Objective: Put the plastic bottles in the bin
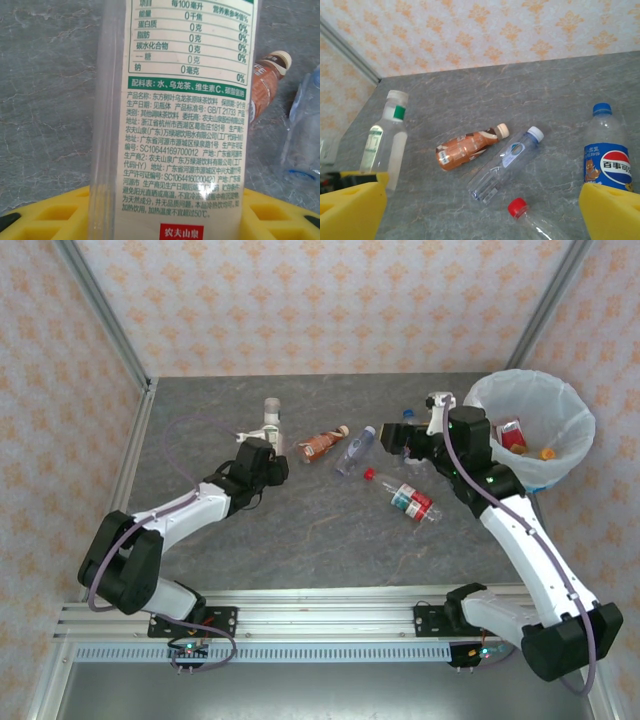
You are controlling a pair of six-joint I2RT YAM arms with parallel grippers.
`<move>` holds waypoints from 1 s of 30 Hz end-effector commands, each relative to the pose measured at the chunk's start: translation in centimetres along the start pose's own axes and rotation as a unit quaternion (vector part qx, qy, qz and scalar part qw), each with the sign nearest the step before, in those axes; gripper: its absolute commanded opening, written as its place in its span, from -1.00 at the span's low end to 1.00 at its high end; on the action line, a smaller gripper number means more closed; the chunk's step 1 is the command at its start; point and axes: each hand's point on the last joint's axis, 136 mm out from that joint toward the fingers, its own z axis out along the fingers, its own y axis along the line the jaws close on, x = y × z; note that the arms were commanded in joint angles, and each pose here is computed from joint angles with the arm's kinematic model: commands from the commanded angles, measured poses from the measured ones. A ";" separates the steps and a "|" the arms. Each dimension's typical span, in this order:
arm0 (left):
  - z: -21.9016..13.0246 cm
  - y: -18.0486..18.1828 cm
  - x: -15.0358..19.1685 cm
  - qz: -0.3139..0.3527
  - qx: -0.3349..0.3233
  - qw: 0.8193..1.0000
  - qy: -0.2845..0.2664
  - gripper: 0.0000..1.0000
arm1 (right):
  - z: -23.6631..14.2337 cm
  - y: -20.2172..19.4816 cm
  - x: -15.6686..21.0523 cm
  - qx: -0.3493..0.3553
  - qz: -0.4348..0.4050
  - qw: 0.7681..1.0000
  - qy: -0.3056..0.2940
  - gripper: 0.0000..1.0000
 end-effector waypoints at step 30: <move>-9.7 -14.4 -1.9 0.169 0.308 0.931 -0.100 -1.00 | 8.1 10.8 -2.3 -0.119 0.093 0.988 0.032 0.98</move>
